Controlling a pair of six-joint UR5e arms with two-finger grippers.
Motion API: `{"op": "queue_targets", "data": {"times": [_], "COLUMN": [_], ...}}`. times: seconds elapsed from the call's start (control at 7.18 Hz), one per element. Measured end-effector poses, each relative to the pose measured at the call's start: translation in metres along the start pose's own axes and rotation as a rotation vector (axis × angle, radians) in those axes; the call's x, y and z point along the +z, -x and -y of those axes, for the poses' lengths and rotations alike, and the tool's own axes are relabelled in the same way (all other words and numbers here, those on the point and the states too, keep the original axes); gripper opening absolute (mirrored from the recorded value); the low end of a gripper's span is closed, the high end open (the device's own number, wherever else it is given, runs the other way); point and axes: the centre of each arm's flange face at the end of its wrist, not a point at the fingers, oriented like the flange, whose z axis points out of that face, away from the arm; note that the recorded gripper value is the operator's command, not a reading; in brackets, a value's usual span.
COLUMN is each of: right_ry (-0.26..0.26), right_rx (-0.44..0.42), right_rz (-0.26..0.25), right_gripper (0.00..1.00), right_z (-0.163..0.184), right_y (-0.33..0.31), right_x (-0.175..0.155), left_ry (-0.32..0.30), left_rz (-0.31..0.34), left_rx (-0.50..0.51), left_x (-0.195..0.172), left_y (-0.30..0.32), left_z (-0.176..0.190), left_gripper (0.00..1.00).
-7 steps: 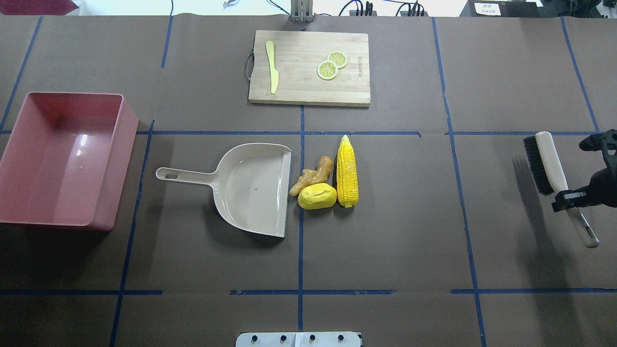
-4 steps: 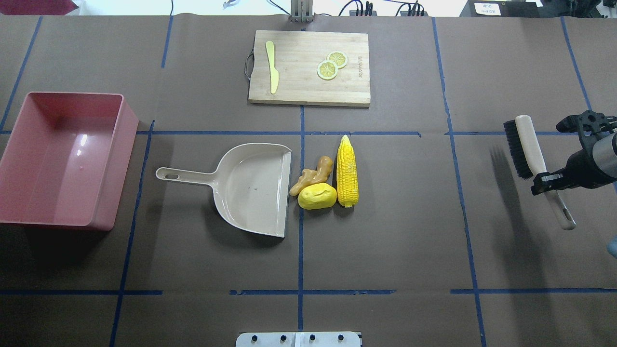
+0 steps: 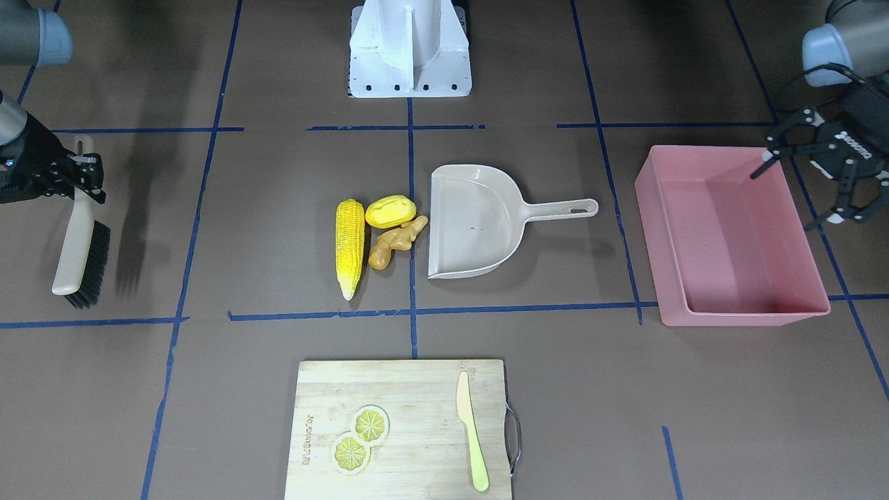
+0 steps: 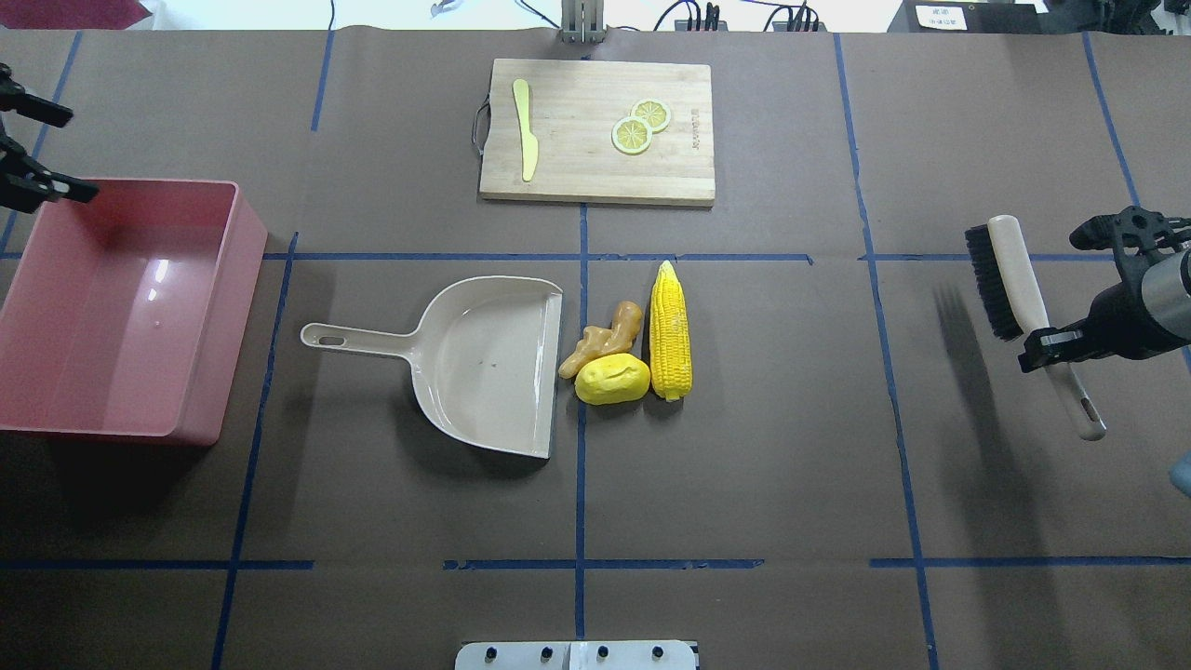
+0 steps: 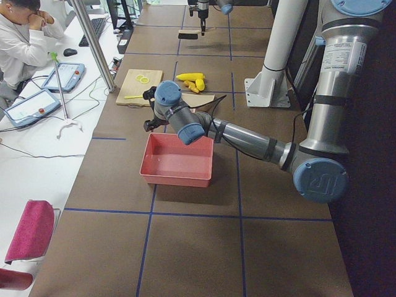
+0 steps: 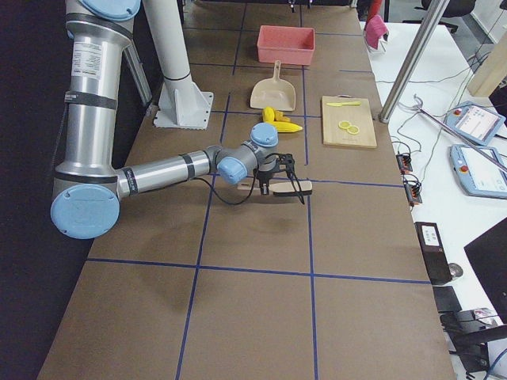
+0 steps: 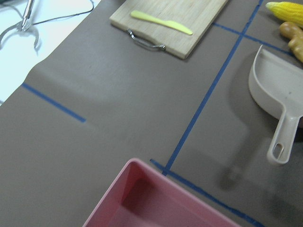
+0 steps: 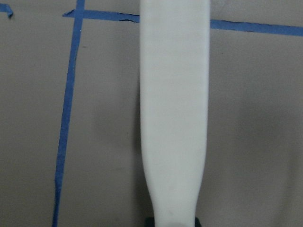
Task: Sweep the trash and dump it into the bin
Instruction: 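Reach the left gripper to the beige dustpan handle and grasp it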
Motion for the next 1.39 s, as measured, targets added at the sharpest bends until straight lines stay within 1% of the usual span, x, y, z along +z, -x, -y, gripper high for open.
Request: {"op": "queue_targets", "data": {"times": [0.28,0.42,0.7,0.84,1.11,1.39], "right_ry": [-0.002,-0.003,-0.004,-0.004,-0.003,-0.004], "right_rx": [-0.002,-0.003,-0.004,-0.004,-0.004,-0.005], "right_rz": [0.002,0.003,0.003,0.003,0.004,0.005], "right_gripper": [0.00,0.00,0.00,0.00,0.00,0.00], "right_z": [0.000,0.000,0.000,0.000,0.000,0.000], "right_y": [0.001,0.002,0.002,0.002,0.002,0.002], "right_x": [-0.002,-0.002,-0.002,-0.002,-0.002,-0.002], "left_ry": [0.001,0.003,0.017,0.027,0.045,0.037], "left_rz": [-0.141,-0.172,-0.173,-0.180,-0.206,-0.214], "left_rx": [0.116,0.158,0.232,0.271,0.339,0.373], "left_x": [0.068,0.094,0.143,0.163,0.191,0.214], "left_y": [-0.062,-0.086,-0.129,-0.143,-0.153,-0.147], "left_z": [0.045,0.059,0.075,0.075,0.066,0.050], "left_gripper": [1.00,1.00,1.00,1.00,1.00,1.00]}}
